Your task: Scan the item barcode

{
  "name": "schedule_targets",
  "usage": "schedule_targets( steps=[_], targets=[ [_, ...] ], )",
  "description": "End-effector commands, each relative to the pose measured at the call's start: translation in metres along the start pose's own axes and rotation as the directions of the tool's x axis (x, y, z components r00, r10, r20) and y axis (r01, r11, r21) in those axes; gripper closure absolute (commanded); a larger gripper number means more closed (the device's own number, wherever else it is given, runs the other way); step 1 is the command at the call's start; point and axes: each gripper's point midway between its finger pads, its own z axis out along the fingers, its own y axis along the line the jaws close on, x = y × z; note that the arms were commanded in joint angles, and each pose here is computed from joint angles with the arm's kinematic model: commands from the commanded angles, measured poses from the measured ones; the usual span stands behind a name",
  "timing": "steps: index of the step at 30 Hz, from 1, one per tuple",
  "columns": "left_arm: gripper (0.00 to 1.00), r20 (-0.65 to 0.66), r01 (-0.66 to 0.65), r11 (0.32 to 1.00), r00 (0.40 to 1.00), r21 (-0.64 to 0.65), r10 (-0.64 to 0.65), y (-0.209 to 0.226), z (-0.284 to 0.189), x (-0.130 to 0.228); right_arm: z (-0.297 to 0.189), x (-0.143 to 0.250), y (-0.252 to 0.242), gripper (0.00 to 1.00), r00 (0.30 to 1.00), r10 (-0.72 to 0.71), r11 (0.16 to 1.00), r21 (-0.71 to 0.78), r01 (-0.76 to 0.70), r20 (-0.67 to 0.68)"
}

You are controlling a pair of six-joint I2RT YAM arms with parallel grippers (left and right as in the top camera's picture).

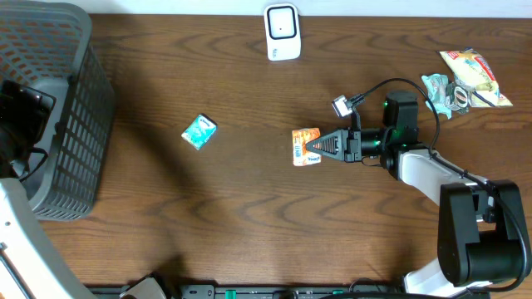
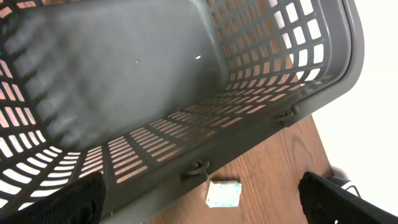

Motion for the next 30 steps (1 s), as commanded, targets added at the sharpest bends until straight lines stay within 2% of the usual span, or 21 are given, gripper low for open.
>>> schedule_targets(
  steps=[1, 30],
  targets=[
    [0.02, 0.018, 0.009, 1.000, 1.000, 0.005, -0.009, -0.0009, -0.0055, -0.0034, -0.0014, -0.0003, 0.0097, 0.99, 1.000, -0.016, 1.000, -0.023, 0.016, -0.008],
    [0.02, 0.018, 0.009, 1.000, 1.000, 0.005, -0.009, -0.0009, -0.0055, -0.0034, -0.0014, -0.0014, 0.0088, 0.99, 1.000, -0.023, 1.000, -0.017, 0.023, -0.004]
  ],
)
